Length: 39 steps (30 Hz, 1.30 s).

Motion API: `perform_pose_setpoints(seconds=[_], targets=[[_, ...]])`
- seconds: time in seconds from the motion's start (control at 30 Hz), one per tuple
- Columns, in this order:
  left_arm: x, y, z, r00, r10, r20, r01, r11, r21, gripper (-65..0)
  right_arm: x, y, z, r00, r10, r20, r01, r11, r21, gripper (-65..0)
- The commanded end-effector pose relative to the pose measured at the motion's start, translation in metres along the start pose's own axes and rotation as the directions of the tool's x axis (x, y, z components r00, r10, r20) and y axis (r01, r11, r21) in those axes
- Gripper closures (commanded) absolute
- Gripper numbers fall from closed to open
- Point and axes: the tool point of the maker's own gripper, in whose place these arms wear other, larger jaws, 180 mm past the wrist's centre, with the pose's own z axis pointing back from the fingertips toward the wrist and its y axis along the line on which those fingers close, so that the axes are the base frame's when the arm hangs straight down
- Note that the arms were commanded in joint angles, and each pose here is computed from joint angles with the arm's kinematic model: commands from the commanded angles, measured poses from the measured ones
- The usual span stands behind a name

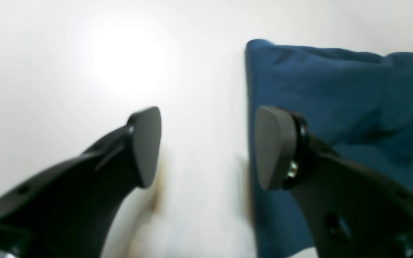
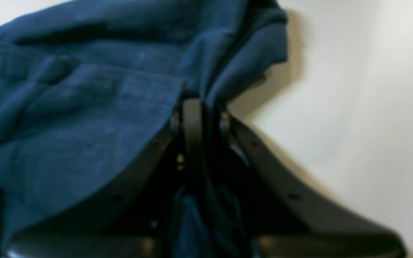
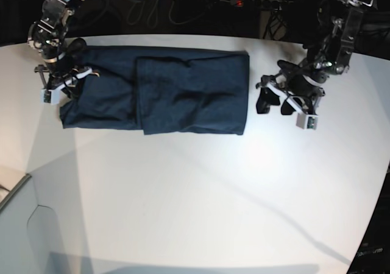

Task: Layout the t-shirt on the table in an organized manner, then fold the t-shirt properly
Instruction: 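Lift the right gripper's strip end and fold it over the stack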

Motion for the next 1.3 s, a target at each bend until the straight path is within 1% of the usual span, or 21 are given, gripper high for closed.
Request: perform_pose_setpoints(seconds=[0.0,0.1,0.17,0.3,0.53,0.67,0.8,1.07,1.27], targets=[[0.016,0.000,0.001,0.999,-0.006,0.048,0.006,1.000,-0.005,-39.8,-0.008,-0.002,0.002,0.999,0.016,-0.043,-0.016,1.000,-0.008,0.0],[0.016,0.000,0.001,0.999,-0.006,0.048,0.006,1.000,-0.005,-39.8,-0.008,0.000,0.002,0.999,0.018,-0.040,-0.018,1.000,0.000,0.0],[0.016,0.000,0.001,0.999,-0.006,0.048,0.006,1.000,-0.005,-39.8,-0.002,0.004,0.003,0.999,0.031,-0.026,-0.030,0.999,0.032,0.0],[0.016,0.000,0.001,0.999,-0.006,0.048,0.006,1.000,-0.005,-39.8,0.024,0.000,0.009,0.997,0.067,0.036,-0.067,0.998,0.007,0.0],[0.015,0.000,0.001,0.999,-0.005,0.048,0.005,1.000,-0.006,-39.8,0.063,0.016,0.021,0.985,0.094,0.144,-0.093,0.996,-0.015,0.0],[0.014,0.000,0.001,0.999,-0.004,0.045,0.004,1.000,-0.006,-39.8,0.070,0.022,0.029,0.980,0.114,0.166,-0.112,0.993,-0.019,0.0],[0.008,0.005,0.000,1.000,0.002,0.030,-0.002,1.000,0.005,-39.8,0.074,0.039,0.034,0.972,0.157,0.176,-0.162,0.987,0.014,0.0],[-0.007,0.015,-0.003,1.000,0.019,-0.010,-0.019,0.999,0.029,-39.8,0.084,0.096,0.049,0.939,0.259,0.227,-0.293,0.948,0.127,0.0],[-0.012,0.005,-0.008,0.999,0.038,-0.011,-0.037,0.999,0.018,-39.8,0.089,0.153,0.060,0.910,0.303,0.284,-0.374,0.894,0.245,0.0]])
